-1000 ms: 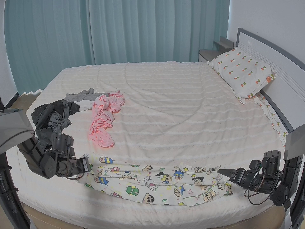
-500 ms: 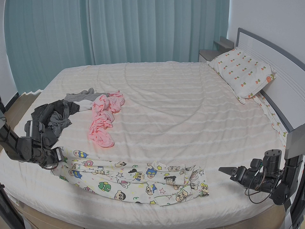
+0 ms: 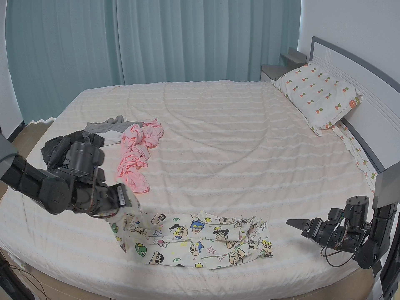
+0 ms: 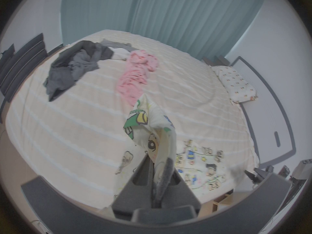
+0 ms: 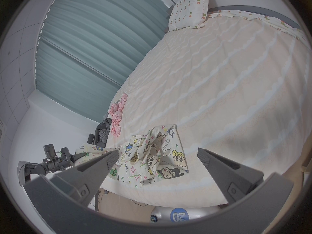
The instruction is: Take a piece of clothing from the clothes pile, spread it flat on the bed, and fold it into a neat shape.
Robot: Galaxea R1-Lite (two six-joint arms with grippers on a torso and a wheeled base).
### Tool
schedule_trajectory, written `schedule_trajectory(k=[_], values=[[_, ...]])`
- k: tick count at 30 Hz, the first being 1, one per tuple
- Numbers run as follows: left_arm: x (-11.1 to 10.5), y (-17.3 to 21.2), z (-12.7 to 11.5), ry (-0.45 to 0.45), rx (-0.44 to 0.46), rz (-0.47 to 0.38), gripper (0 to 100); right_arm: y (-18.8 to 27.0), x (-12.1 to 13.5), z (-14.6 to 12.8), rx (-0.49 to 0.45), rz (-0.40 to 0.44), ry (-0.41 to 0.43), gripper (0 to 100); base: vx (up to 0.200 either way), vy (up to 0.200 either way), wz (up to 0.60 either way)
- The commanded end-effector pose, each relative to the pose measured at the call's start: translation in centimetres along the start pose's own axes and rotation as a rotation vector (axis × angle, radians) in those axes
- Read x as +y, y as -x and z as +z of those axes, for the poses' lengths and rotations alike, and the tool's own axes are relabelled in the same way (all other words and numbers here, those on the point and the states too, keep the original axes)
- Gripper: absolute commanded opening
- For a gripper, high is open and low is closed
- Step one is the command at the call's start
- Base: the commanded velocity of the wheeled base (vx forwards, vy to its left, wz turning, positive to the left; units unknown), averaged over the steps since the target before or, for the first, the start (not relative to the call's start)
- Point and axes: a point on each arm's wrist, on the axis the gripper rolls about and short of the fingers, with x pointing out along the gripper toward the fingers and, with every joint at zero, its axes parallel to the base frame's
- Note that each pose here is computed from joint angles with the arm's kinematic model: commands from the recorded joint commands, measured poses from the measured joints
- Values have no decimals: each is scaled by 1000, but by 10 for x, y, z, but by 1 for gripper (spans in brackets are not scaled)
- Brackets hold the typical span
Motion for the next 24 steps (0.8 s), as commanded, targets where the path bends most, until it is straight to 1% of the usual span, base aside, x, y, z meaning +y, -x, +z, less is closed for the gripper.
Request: schedule_trajectory(k=[1,5,9,13,19,21,24], values=[[-75,-18,-23,-62,45,-134,0,-1,0,-1,1,2,1,100,0,0,0],[-100,-23,-30,-98,54,-188,0,-2,-1,-1,6,0,1,100,0,0,0],[-120,-26,-31,-102,55,-242,0,-2,-1,-1,6,0,2,100,0,0,0],[-133,-34,-34,-114,61,-268,0,-2,-1,-2,8,1,4,100,0,0,0],[-156,-27,-45,-120,128,-383,0,-3,0,-2,7,2,4,100,0,0,0],[-161,-24,-43,-121,143,-425,0,-3,0,-2,8,3,5,100,0,0,0],[-164,-22,-39,-117,149,-459,0,-4,0,-2,8,5,6,100,0,0,0]])
